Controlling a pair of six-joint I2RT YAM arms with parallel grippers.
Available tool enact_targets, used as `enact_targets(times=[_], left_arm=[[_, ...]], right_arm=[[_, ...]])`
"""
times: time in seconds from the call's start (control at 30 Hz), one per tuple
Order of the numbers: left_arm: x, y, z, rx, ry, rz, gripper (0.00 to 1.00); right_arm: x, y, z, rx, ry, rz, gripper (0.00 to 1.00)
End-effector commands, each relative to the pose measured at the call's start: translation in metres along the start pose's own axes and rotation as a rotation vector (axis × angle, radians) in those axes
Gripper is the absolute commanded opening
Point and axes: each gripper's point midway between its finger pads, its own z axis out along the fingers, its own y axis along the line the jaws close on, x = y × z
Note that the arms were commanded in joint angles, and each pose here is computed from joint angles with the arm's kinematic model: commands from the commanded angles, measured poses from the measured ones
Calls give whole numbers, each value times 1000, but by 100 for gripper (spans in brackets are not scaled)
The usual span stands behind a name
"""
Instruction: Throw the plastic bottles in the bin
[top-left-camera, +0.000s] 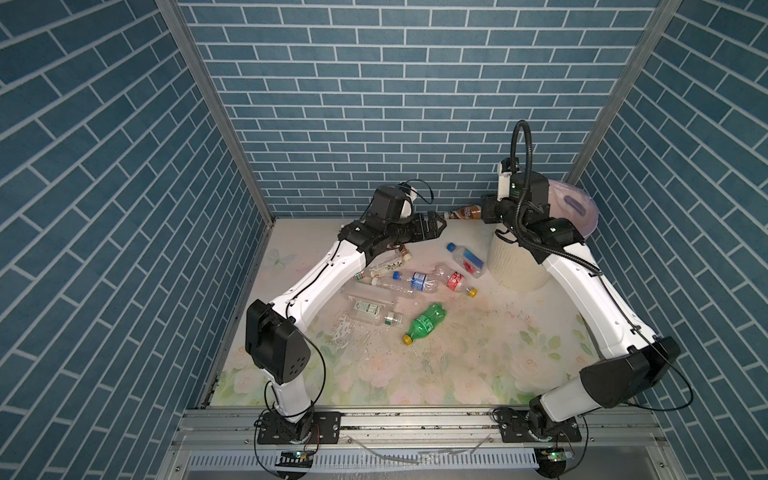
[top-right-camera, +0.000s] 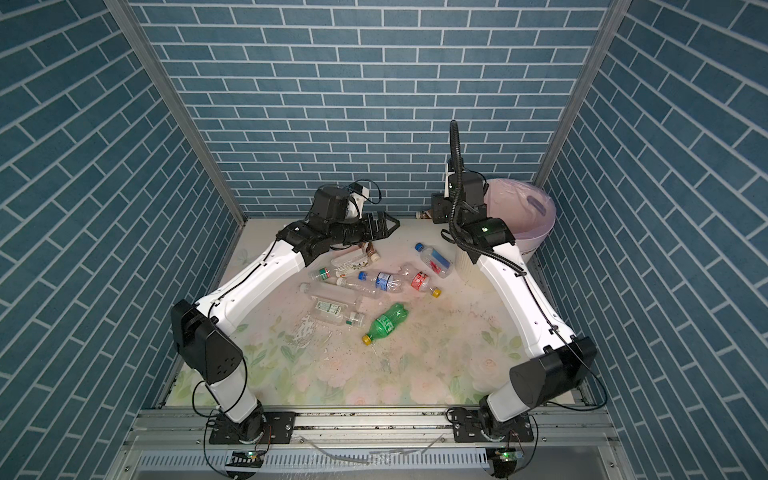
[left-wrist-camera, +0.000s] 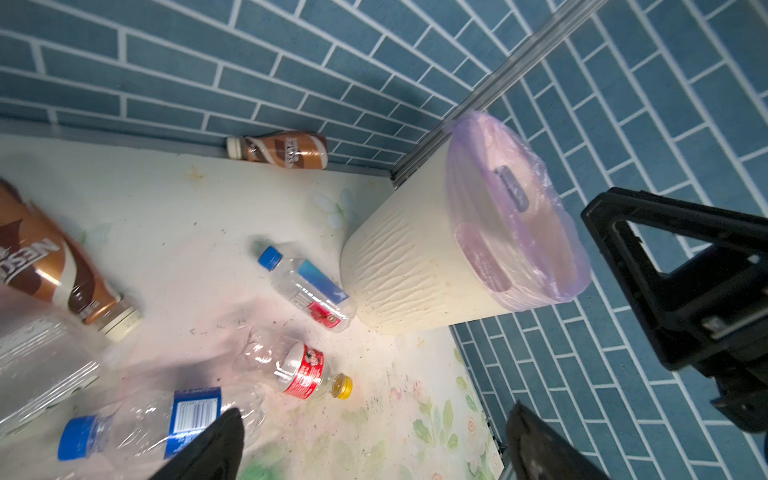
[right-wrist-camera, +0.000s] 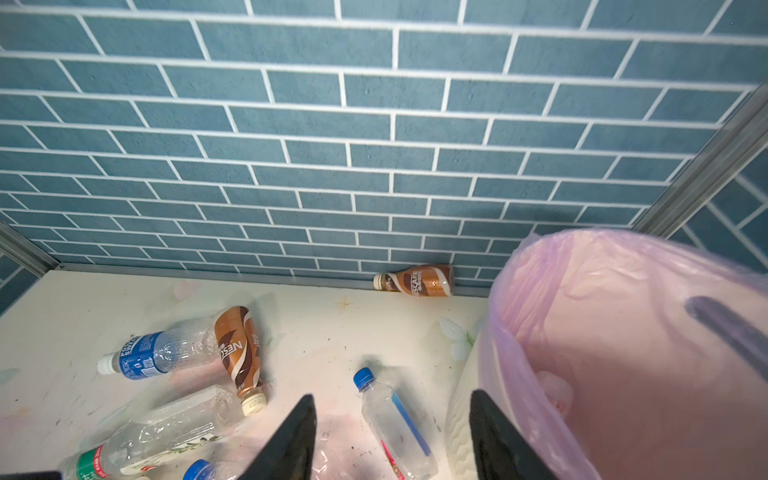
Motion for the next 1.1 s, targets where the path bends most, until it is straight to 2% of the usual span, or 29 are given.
enact_targets(times=[0.0,0.1,0.3,0.5,0.73,1.07], left_arm=[[-4,20,-1,2,-2,-95,99],[-2,30,-1,-10,3,-109,99],[-1,44,3,-23,23,-136,99],[-3,59,3,-33,32,-156,99],[0,75,9,-37,60,-181,99],[7,88,16,-52,90,-190,99]], right_arm=[[47,13,49,-4,125,127,70],[75,22,86,31,192,163,81],[116,27,156,143,232,237,89],[132,11,213,265,212,311,99],[149,-22,259,383,183,463,99],[163,-47,297,385,67,687,99]])
